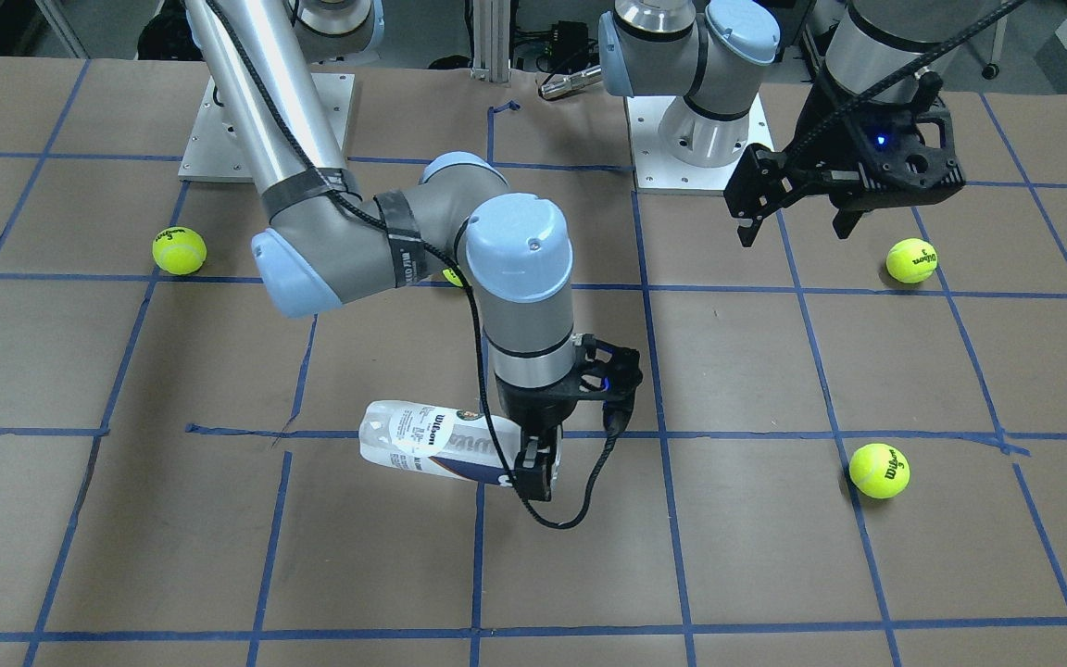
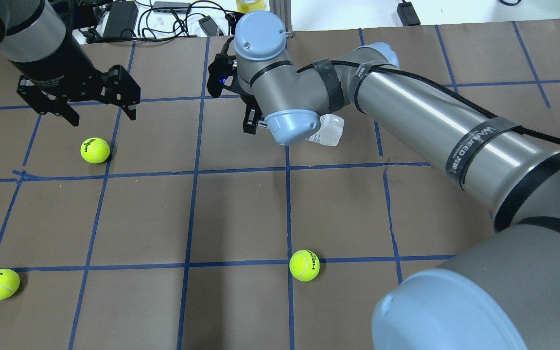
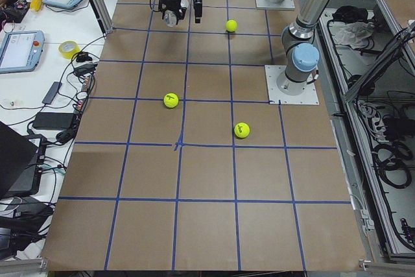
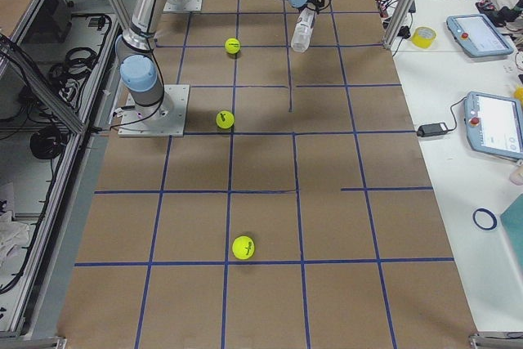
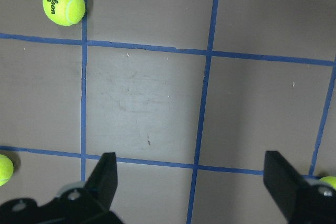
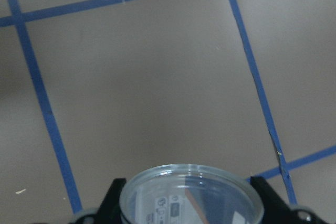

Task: Lift up tennis ball bucket
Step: 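Lift the can with the right gripper and carry it toward the table center, then lay the can on its side and open the right gripper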

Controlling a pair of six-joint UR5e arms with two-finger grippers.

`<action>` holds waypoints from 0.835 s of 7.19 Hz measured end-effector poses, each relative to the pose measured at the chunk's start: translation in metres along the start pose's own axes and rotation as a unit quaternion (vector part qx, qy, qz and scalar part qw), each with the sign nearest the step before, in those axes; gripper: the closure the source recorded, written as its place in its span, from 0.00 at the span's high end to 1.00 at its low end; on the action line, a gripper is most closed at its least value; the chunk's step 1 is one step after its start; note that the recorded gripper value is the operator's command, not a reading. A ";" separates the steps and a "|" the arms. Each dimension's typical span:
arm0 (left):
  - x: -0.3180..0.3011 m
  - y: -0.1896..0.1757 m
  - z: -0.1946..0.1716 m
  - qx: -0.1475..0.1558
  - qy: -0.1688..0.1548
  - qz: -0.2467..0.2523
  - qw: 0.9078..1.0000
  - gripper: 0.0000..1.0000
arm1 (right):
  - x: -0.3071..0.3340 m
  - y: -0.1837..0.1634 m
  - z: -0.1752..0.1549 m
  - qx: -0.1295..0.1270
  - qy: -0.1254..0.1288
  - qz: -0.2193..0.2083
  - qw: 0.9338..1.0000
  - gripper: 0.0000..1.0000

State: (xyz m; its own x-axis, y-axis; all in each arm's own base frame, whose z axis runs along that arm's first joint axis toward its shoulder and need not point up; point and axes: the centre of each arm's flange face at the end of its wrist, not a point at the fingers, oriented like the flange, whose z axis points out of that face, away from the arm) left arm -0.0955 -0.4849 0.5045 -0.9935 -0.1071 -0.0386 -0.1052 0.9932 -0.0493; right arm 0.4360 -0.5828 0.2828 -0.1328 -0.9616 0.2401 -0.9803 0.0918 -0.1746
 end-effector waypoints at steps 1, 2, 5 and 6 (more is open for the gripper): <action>-0.002 -0.001 -0.001 0.001 0.001 -0.001 1.000 1.00 | -0.018 -0.014 0.008 0.003 -0.006 -0.067 0.998 0.40; -0.004 -0.002 -0.003 0.002 0.002 -0.003 1.000 1.00 | -0.032 -0.020 0.018 0.006 -0.009 -0.111 0.994 0.41; -0.005 -0.002 -0.004 0.004 0.004 -0.004 1.000 1.00 | -0.069 -0.027 0.047 0.046 -0.005 -0.142 0.989 0.56; -0.005 -0.002 -0.003 0.003 0.003 -0.004 1.000 1.00 | -0.073 -0.027 0.050 0.048 -0.007 -0.138 0.989 1.00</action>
State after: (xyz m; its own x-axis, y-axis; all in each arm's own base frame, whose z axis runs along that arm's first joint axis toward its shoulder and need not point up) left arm -0.0908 -0.4864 0.5073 -0.9930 -0.1140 -0.0320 -0.1122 0.9922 -0.0549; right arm 0.4795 -0.5281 0.2224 0.1403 -0.9503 0.2780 -0.9604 -0.1989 -0.1951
